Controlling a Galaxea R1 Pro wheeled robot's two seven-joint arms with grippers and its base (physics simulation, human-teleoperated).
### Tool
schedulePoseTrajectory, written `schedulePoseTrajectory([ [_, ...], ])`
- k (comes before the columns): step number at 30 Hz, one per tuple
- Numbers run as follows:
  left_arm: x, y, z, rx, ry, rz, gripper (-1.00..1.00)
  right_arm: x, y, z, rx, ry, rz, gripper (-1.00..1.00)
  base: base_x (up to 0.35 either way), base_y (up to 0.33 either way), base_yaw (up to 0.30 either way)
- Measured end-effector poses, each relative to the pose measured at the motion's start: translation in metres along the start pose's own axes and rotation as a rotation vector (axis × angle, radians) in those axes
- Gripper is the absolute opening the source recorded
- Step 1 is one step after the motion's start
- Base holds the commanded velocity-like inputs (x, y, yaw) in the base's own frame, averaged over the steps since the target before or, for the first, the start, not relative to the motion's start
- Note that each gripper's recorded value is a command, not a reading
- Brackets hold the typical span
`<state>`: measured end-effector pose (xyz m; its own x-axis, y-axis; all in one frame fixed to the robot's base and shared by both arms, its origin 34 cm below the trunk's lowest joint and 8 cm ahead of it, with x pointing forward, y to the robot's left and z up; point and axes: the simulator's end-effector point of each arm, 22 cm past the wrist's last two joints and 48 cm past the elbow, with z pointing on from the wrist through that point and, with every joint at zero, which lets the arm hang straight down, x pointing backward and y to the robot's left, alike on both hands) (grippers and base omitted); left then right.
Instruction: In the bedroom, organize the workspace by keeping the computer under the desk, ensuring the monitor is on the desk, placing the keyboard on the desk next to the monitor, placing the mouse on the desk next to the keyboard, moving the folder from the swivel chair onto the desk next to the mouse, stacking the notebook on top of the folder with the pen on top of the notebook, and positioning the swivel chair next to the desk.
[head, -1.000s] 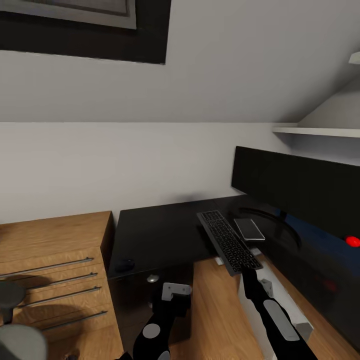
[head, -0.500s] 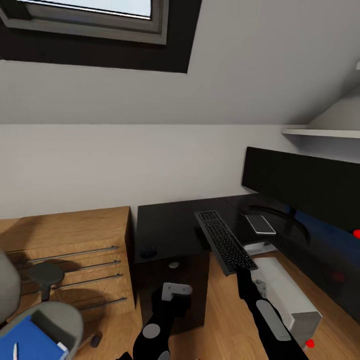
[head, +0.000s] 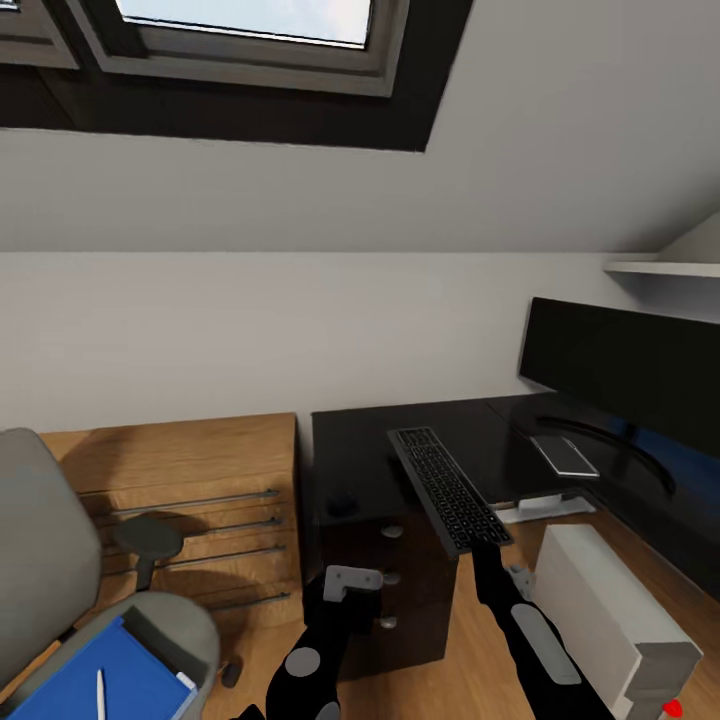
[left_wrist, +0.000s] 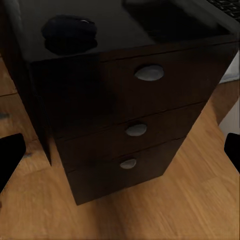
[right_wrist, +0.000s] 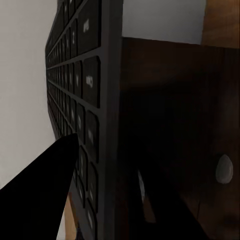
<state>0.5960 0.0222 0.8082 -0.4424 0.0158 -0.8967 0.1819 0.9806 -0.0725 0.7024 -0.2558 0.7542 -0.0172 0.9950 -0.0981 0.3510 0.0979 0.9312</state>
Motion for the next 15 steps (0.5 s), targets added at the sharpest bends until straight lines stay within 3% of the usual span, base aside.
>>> schedulePoseTrajectory([
  [15, 0.0004, 0.0005, 0.0004, -0.001, 0.001, 0.001, 1.00, 0.0009, -0.0002, 0.0003, 0.002, 0.003, 0.001, -1.00, 0.034, 0.031, 0.001],
])
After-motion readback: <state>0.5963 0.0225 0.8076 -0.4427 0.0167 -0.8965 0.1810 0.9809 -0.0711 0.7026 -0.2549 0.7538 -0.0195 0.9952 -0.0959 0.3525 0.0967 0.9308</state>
